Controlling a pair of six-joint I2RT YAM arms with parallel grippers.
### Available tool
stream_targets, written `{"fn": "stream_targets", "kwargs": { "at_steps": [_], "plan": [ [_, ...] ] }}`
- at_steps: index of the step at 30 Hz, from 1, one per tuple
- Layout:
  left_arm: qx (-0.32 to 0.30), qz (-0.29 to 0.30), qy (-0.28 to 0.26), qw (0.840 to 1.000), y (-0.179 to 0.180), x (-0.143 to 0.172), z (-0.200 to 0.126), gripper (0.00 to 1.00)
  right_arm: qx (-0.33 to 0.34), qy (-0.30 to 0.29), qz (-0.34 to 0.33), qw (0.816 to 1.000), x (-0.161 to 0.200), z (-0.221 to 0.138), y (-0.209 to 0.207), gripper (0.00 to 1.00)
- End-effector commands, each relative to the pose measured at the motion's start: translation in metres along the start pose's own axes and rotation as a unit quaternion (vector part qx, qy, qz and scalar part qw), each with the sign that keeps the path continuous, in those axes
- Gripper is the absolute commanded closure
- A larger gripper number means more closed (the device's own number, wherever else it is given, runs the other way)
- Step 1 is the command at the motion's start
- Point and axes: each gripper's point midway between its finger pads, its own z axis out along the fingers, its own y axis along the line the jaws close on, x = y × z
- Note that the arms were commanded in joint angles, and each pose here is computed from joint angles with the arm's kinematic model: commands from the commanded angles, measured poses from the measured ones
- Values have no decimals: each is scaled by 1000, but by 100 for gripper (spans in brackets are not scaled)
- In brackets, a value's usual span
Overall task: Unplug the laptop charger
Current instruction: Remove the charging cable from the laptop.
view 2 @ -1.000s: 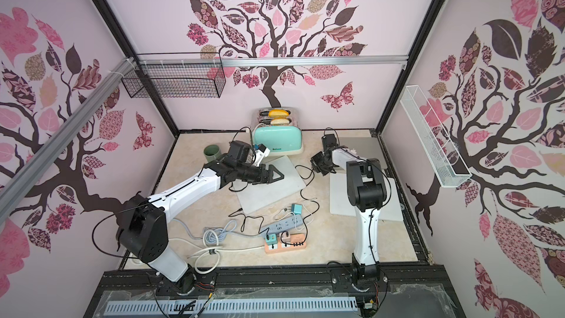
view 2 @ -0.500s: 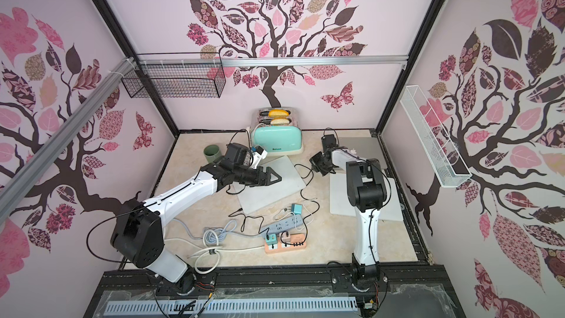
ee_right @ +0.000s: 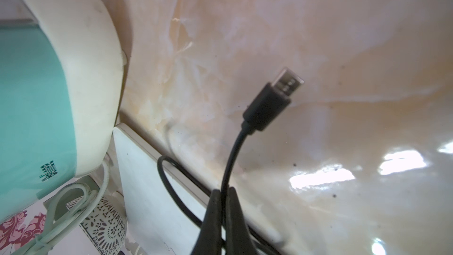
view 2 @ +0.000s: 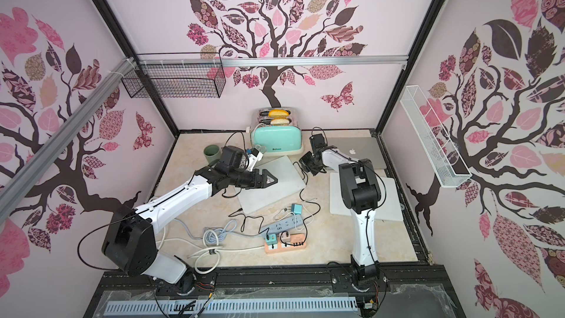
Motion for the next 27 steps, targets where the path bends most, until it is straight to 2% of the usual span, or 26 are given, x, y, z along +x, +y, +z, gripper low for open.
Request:
{"fn": "stream_targets", "kwargs": {
  "at_steps": [1,4,7,9,12,16,19,22,27],
  "plan": [
    [0,7,-11,1000,-1,-1,-6,13,-16,0,-23,1000,4,-22,19,98],
    [1,7,-6,1000,-1,3,-7,13,-13,-4,-54,998,3,-32,24,74],
    [-1,8,4,1000,2,12,-10,13,-10,-12,-91,996,1,-47,31,60],
    [-4,10,12,1000,4,20,-12,13,-9,-17,-114,993,0,-58,36,45],
    [-7,12,21,1000,4,31,-18,13,-8,-31,-150,988,0,-81,44,33],
    [-15,10,34,999,6,47,-30,13,0,-42,-200,979,8,-117,46,22],
    [-25,4,44,999,8,62,-40,13,4,-20,-248,969,33,-145,44,18],
    [-29,-6,57,998,11,80,-48,13,-2,24,-305,952,78,-172,38,17],
    [-23,-18,66,997,11,103,-56,12,-17,136,-383,914,177,-209,6,16]
  ]
}}
